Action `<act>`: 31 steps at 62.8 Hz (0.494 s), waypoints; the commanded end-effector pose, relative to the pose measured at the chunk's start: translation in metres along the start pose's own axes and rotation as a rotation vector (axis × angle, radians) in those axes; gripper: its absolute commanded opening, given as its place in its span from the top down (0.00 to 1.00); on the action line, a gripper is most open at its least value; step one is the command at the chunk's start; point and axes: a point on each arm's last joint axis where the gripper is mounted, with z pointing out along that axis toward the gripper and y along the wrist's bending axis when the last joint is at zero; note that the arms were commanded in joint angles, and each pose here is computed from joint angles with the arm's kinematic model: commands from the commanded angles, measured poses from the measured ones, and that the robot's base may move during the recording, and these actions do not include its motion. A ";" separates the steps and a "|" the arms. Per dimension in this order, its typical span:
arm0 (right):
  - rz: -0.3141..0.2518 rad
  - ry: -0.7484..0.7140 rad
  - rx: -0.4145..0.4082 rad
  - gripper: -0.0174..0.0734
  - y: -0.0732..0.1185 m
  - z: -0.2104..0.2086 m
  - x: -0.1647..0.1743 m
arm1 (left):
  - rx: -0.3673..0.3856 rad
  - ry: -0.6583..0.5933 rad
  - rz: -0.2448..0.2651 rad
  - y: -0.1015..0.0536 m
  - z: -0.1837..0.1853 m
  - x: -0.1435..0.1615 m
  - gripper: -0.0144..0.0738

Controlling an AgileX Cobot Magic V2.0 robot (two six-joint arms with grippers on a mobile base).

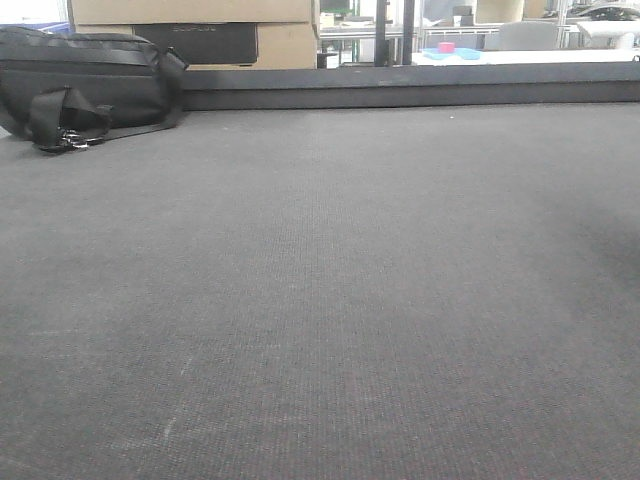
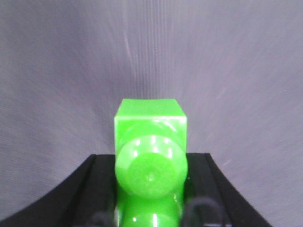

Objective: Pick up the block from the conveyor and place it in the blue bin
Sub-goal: 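Lower the left gripper onto the green brick and close it, then lift the green brick and blue block up off the conveyor belt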

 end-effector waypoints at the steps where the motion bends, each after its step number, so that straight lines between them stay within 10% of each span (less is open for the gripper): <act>1: -0.007 -0.069 -0.003 0.99 0.000 -0.017 0.000 | 0.002 -0.136 -0.023 -0.005 -0.036 0.001 0.96; 31: -0.045 -0.591 -0.094 0.99 -0.005 -0.056 0.030 | -0.056 -0.883 -0.062 -0.022 -0.141 0.072 0.96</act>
